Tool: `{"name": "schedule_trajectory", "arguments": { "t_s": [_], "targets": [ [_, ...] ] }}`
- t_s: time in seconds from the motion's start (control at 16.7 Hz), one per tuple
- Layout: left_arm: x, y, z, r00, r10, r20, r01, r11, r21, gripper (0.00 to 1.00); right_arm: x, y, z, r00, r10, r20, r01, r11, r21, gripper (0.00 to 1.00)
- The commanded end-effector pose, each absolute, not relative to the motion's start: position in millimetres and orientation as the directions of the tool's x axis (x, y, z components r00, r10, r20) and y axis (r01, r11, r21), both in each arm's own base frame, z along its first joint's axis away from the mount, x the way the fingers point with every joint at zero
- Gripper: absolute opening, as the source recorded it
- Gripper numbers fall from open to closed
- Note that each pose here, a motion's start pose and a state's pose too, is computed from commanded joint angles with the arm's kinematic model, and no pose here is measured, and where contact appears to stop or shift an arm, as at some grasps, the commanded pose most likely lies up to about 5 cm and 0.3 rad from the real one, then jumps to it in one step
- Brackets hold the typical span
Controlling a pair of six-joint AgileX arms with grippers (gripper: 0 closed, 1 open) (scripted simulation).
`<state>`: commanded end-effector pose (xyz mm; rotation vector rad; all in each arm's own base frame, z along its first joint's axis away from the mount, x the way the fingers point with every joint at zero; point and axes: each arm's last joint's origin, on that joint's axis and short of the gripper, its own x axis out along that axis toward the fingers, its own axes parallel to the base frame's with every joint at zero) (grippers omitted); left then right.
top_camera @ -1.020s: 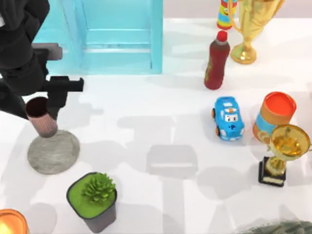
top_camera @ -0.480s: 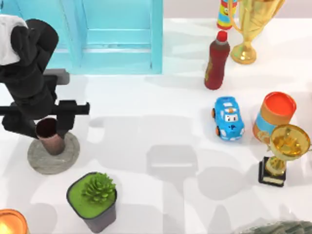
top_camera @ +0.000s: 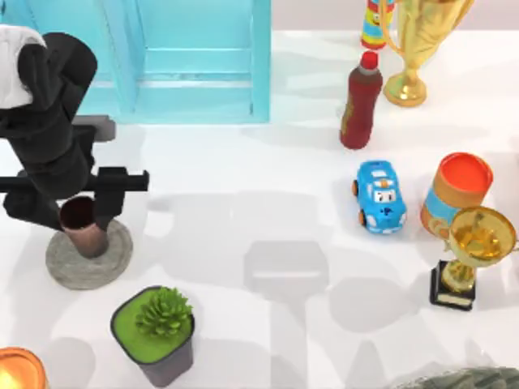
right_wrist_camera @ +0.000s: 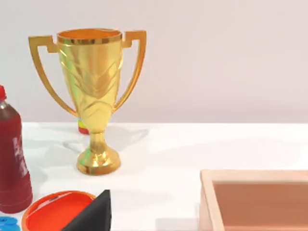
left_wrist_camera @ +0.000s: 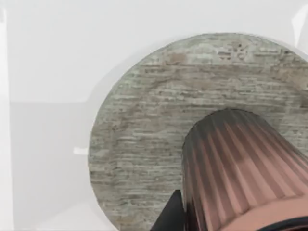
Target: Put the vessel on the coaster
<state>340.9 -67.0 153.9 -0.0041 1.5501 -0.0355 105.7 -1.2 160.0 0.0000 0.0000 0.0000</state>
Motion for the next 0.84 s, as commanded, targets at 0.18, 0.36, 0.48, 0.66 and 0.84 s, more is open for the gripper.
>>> {"name": "schedule_trajectory", "arguments": {
  "t_s": [0.18,0.36,0.48,0.66,0.84],
  "targets": [
    [340.9,-67.0,153.9,0.020,-0.025,-0.999,0.020,0.999,-0.025,0.60,105.7,-1.2,160.0,1.000,0.000,0.000,0.000,1.000,0.000,1.00],
    [340.9,-67.0,153.9,0.020,-0.025,-0.999,0.020,0.999,-0.025,0.83,105.7,-1.2,160.0,1.000,0.000,0.000,0.000,1.000,0.000,1.00],
    [340.9,-67.0,153.9,0.020,-0.025,-0.999,0.020,0.999,-0.025,0.98,105.7,-1.2,160.0,1.000,0.000,0.000,0.000,1.000,0.000,1.00],
    [340.9,-67.0,153.9,0.020,-0.025,-0.999,0.020,0.999,-0.025,1.00,105.7,-1.2,160.0,1.000,0.000,0.000,0.000,1.000,0.000,1.00],
    [340.9,-67.0,153.9,0.020,-0.025,-0.999,0.020,0.999,-0.025,1.00,105.7,-1.2,160.0,1.000,0.000,0.000,0.000,1.000,0.000,1.00]
  ]
}}
